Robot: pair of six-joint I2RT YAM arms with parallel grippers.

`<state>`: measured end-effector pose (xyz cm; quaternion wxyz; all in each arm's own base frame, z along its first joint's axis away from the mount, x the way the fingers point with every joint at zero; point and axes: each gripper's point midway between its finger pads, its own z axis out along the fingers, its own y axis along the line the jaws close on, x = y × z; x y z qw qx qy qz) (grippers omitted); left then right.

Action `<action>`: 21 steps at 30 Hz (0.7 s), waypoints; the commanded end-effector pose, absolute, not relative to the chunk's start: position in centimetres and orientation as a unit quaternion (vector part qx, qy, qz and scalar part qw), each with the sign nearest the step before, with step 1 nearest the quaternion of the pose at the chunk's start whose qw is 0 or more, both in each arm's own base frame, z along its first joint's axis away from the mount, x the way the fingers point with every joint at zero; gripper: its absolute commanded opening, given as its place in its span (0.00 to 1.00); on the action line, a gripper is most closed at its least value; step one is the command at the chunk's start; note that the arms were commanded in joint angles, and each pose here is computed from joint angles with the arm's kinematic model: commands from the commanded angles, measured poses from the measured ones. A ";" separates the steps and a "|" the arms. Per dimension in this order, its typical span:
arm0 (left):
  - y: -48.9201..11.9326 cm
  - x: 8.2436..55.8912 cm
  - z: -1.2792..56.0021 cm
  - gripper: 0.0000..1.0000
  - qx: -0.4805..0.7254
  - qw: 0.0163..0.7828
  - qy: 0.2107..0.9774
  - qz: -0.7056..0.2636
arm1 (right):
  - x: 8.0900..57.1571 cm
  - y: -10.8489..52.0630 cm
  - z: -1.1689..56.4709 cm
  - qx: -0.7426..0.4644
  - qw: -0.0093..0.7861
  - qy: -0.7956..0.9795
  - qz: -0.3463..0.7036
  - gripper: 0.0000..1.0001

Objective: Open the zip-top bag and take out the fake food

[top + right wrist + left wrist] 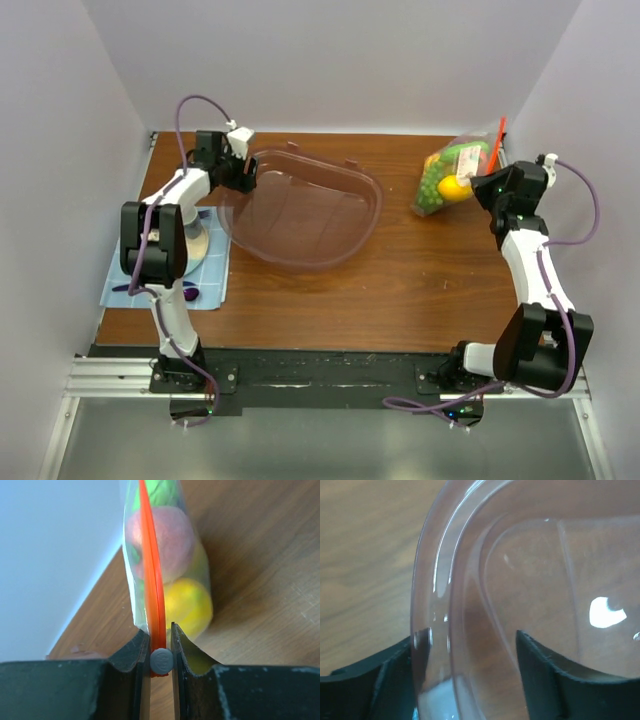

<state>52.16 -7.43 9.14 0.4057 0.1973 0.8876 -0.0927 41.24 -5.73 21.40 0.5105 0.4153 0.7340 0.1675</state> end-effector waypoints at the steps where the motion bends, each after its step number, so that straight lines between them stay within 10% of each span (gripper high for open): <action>1: -9.0 49.6 9.4 0.66 0.210 0.394 0.887 -0.119 | 41.2 -5.0 28.9 0.385 0.571 0.696 0.202 0.00; 21: -19.2 31.9 8.6 0.46 0.225 0.282 0.909 -0.209 | 35.1 0.3 41.9 0.295 0.633 0.660 0.276 0.00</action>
